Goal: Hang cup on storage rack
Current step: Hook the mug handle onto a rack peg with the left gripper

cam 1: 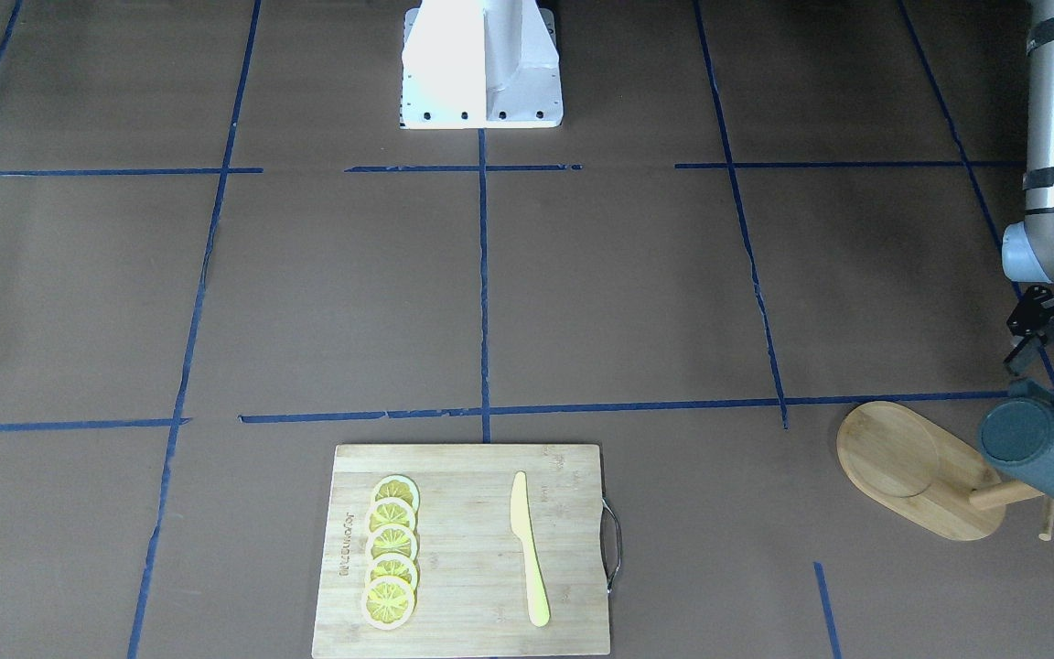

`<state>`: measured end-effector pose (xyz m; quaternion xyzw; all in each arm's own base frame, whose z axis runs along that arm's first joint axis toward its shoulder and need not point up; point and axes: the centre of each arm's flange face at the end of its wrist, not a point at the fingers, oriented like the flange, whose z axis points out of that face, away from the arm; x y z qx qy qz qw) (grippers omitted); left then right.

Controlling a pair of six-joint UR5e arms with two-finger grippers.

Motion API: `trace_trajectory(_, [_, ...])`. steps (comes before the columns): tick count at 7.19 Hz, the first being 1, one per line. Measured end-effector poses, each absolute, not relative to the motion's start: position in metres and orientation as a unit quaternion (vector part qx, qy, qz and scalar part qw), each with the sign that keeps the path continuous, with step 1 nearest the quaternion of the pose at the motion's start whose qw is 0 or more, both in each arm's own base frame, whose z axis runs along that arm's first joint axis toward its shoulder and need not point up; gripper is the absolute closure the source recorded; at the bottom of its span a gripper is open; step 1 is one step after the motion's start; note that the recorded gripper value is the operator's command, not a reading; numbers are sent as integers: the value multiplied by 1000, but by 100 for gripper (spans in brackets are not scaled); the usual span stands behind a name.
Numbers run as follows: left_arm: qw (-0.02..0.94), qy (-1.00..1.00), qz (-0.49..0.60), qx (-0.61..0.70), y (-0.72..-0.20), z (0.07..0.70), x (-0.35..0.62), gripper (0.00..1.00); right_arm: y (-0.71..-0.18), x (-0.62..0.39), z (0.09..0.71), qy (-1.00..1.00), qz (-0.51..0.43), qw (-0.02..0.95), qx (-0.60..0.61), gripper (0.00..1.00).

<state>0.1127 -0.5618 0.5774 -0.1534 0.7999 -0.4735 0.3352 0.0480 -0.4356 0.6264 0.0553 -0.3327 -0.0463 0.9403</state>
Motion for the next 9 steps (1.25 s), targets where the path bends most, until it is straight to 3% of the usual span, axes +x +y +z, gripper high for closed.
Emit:
trace_trajectory(4, [351,806,-450,-156,-554,567,110,0,-436,48,626,-333,-46,940,55,0])
trace_trajectory(9, [504,802,-316,-61,-495,580,94,0,-435,48,627,-333,-47,940,55,0])
